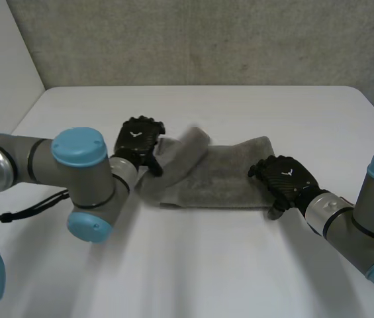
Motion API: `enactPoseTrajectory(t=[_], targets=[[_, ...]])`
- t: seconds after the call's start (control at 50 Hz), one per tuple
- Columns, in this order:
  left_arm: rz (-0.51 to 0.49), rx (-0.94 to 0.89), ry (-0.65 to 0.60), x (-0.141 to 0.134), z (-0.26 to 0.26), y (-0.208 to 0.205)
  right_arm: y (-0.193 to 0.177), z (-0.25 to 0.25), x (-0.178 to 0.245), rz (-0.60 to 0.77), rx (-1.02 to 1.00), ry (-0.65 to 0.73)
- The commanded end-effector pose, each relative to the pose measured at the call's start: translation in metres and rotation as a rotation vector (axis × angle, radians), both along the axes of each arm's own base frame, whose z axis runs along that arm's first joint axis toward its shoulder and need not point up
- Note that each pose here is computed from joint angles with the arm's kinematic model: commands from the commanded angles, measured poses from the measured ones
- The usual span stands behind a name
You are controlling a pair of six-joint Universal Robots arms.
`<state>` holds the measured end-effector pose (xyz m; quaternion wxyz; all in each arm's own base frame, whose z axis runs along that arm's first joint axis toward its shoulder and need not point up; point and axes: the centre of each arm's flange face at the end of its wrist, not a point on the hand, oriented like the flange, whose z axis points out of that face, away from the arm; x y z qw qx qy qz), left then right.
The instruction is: Fold the towel.
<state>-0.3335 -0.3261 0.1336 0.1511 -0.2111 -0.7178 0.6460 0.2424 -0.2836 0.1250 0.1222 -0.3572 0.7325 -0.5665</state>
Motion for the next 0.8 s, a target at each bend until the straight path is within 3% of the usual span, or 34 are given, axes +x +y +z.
enactPoseTrajectory(t=[0.02, 0.18, 0.44, 0.8], targets=[[0.030, 0.045, -0.023, 0.013, -0.017, -0.006, 0.002, -0.002, -0.001, 0.000, 0.003, 0.005], [0.039, 0.066, -0.035, 0.019, -0.019, -0.002, 0.003, -0.003, -0.005, -0.009, -0.004, 0.004], [0.035, 0.001, 0.009, 0.029, 0.034, 0.019, -0.007, -0.005, -0.018, -0.023, -0.069, 0.073], [0.073, 0.024, -0.003, 0.052, 0.038, 0.030, -0.018, -0.010, -0.046, -0.048, -0.056, 0.106]])
